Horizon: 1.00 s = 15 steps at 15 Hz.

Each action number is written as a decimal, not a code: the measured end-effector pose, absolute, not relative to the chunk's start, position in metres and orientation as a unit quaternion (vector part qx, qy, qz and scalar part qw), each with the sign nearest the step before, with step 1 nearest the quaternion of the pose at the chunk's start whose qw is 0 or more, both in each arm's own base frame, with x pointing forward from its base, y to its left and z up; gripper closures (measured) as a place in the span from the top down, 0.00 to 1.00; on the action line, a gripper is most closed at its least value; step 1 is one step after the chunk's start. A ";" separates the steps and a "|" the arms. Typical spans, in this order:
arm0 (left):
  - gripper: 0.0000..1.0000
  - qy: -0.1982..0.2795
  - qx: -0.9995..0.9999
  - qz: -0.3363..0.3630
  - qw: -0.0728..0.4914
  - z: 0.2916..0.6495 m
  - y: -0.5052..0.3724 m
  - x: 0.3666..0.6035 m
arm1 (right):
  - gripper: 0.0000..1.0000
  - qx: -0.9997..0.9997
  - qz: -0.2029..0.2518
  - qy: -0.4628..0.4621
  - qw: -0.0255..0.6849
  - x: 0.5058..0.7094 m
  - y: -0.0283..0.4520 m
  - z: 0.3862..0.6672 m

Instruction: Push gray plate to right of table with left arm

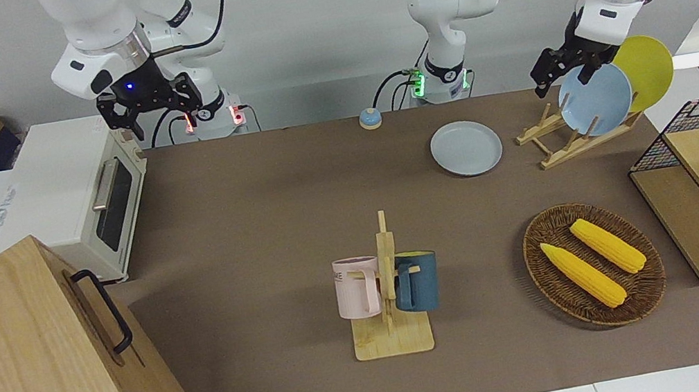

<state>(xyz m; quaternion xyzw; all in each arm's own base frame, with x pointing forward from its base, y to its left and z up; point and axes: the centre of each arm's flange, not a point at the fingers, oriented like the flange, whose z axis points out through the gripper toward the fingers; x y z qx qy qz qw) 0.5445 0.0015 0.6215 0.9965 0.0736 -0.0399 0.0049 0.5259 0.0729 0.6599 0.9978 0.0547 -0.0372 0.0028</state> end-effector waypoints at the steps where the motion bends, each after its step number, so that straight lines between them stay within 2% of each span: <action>1: 1.00 0.074 0.997 -0.039 0.005 0.622 0.001 0.545 | 0.99 0.998 -0.037 0.055 0.003 0.526 0.073 0.660; 15: 1.00 0.070 0.996 -0.053 0.004 0.614 -0.007 0.542 | 0.99 0.998 -0.037 0.055 0.003 0.526 0.073 0.660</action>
